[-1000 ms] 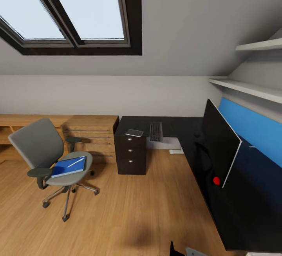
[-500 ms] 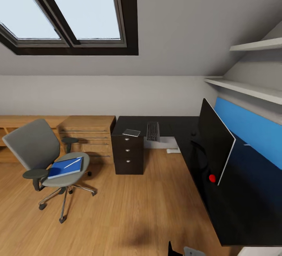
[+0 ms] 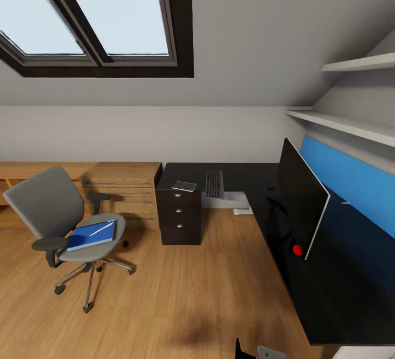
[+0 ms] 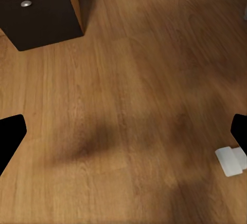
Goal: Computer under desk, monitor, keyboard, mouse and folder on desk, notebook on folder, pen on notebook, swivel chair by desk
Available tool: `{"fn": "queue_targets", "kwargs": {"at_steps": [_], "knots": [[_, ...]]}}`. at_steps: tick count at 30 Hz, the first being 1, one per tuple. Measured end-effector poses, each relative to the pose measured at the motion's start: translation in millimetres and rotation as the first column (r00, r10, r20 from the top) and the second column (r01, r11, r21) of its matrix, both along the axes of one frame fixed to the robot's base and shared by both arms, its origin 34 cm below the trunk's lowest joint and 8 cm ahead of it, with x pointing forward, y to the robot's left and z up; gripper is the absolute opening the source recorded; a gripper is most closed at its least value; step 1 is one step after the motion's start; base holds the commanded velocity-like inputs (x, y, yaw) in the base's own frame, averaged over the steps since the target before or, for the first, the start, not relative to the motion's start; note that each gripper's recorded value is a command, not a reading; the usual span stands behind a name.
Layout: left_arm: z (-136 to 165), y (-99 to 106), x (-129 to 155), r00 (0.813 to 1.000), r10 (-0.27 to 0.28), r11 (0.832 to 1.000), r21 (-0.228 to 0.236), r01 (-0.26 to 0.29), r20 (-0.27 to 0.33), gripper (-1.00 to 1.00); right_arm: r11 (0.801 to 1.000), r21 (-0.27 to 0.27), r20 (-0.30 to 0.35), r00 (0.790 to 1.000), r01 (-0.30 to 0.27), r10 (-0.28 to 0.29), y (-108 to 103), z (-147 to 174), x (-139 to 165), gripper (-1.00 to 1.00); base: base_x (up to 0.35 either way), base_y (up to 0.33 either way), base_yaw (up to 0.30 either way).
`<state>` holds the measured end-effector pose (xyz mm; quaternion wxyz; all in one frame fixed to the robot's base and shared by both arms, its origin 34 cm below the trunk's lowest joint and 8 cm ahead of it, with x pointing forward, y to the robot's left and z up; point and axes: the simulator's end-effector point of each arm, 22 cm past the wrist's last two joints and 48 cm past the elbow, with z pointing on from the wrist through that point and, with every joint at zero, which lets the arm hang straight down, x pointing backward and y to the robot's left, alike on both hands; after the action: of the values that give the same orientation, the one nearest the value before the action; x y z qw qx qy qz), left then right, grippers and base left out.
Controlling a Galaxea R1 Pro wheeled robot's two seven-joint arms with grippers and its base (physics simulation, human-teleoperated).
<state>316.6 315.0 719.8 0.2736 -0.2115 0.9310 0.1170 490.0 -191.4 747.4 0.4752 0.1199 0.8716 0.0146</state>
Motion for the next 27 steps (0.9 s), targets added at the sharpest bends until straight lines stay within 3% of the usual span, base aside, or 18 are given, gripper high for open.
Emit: {"fn": "queue_targets", "kwargs": {"at_steps": [27], "knots": [[0.1,0.2,-0.1,1.0,-0.001,1.0,0.002,0.001,-0.001,1.0,1.0,0.0,0.01,1.0,-0.005,0.005,0.7,2.2,2.2,1.0,0.0,0.0,0.0]]}}
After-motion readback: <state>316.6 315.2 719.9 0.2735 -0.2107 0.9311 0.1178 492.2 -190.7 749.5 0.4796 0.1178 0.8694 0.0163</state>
